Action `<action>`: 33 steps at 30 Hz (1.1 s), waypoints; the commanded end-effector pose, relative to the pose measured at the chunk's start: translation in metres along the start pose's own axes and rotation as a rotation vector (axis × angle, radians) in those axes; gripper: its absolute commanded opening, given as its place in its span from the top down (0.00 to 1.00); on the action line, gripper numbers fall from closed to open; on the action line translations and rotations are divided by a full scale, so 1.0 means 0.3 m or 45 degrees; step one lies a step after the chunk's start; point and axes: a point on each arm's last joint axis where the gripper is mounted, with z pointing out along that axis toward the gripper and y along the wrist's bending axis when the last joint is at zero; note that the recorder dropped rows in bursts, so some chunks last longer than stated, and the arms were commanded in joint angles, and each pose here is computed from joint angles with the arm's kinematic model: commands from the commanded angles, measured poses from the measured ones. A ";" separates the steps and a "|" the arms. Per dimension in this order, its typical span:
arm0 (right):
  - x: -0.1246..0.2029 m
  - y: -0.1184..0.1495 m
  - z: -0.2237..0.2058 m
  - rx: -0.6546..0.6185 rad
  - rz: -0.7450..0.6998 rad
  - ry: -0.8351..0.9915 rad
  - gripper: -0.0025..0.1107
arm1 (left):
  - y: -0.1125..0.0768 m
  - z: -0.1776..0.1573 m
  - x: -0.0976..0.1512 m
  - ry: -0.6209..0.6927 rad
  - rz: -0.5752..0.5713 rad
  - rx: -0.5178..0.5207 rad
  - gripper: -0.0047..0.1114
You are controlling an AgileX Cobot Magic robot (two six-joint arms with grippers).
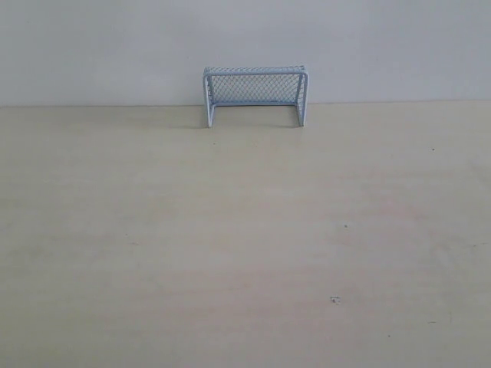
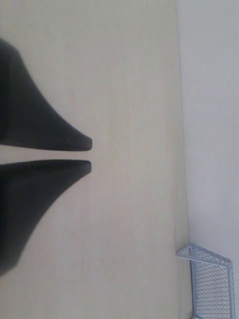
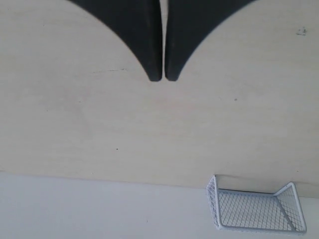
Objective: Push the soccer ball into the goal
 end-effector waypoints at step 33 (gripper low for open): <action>0.006 -0.009 -0.002 0.042 0.052 0.019 0.98 | 0.001 -0.002 -0.008 -0.024 -0.022 -0.005 0.91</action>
